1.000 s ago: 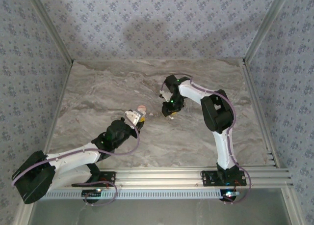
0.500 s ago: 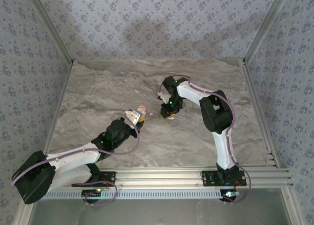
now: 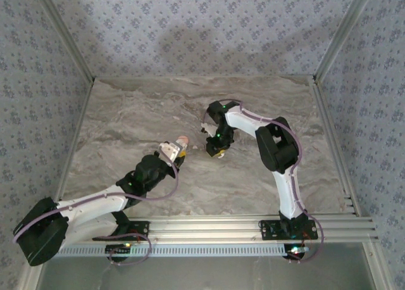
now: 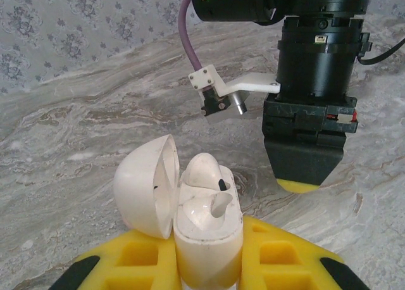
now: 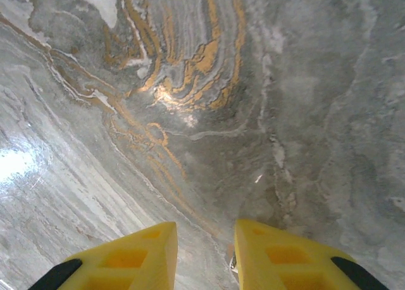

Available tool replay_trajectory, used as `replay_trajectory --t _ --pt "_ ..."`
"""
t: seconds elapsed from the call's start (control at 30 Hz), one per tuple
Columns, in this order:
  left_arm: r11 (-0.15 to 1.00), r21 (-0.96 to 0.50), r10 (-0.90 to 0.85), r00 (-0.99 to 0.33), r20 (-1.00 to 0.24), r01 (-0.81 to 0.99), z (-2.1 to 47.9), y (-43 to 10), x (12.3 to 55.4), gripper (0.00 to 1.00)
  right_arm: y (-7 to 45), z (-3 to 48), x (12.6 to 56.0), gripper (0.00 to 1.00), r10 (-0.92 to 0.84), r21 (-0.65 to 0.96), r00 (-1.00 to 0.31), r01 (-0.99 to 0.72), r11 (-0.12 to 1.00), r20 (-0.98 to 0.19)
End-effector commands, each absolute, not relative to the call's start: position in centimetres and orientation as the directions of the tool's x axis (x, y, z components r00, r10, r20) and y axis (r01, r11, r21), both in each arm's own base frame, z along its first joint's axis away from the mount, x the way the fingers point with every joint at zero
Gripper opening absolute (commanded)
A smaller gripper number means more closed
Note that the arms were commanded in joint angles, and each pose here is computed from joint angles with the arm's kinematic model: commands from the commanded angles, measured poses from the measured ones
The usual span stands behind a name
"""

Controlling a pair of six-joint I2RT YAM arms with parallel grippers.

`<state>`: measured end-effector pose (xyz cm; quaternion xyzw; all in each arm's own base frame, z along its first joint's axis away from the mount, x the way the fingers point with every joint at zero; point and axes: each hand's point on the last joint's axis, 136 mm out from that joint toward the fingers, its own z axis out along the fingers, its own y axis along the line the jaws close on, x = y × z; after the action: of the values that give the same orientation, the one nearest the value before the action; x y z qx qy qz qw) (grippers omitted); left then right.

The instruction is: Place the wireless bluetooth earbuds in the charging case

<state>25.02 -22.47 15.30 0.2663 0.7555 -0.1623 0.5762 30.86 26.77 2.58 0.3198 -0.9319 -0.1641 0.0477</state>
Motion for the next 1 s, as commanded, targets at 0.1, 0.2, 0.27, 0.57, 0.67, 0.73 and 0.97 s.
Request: replay_trajectory --t 0.1,0.2,0.27,0.57,0.67,0.73,0.97 --pt "0.808 0.053 0.2 -0.188 -0.962 0.587 15.6 -22.2 24.9 0.11 25.9 3.5 29.1 0.3 -0.633 0.314 -0.773 -0.594 0.74 0.03" --pt "0.807 0.051 0.199 -0.189 -0.962 0.588 15.6 -22.2 24.9 0.11 25.8 4.0 28.9 0.3 -0.632 0.301 -0.774 -0.597 0.743 0.026" --pt "0.807 0.052 0.2 -0.189 -0.961 0.588 15.6 -22.2 24.9 0.11 25.8 4.8 28.9 0.3 -0.626 0.297 -0.78 -0.596 0.746 0.01" --pt "0.806 0.051 0.198 -0.187 -0.962 0.59 15.7 -22.2 24.9 0.11 24.1 7.2 28.8 0.35 -0.517 0.27 -0.856 -0.502 0.822 -0.017" --pt "0.804 0.05 0.197 -0.186 -0.962 0.593 15.7 -22.3 24.9 0.11 23.0 6.7 28.8 0.36 -0.469 0.265 -0.883 -0.455 0.85 -0.011" --pt "0.804 0.05 0.199 -0.187 -0.962 0.593 15.6 -22.3 24.9 0.11 22.6 6.4 29.0 0.38 -0.438 0.278 -0.899 -0.425 0.861 -0.015" --pt "0.803 0.051 0.196 -0.182 -0.964 0.594 15.8 -22.3 24.8 0.11 22.0 4.9 29.8 0.42 -0.369 0.33 -0.929 -0.353 0.875 -0.016"
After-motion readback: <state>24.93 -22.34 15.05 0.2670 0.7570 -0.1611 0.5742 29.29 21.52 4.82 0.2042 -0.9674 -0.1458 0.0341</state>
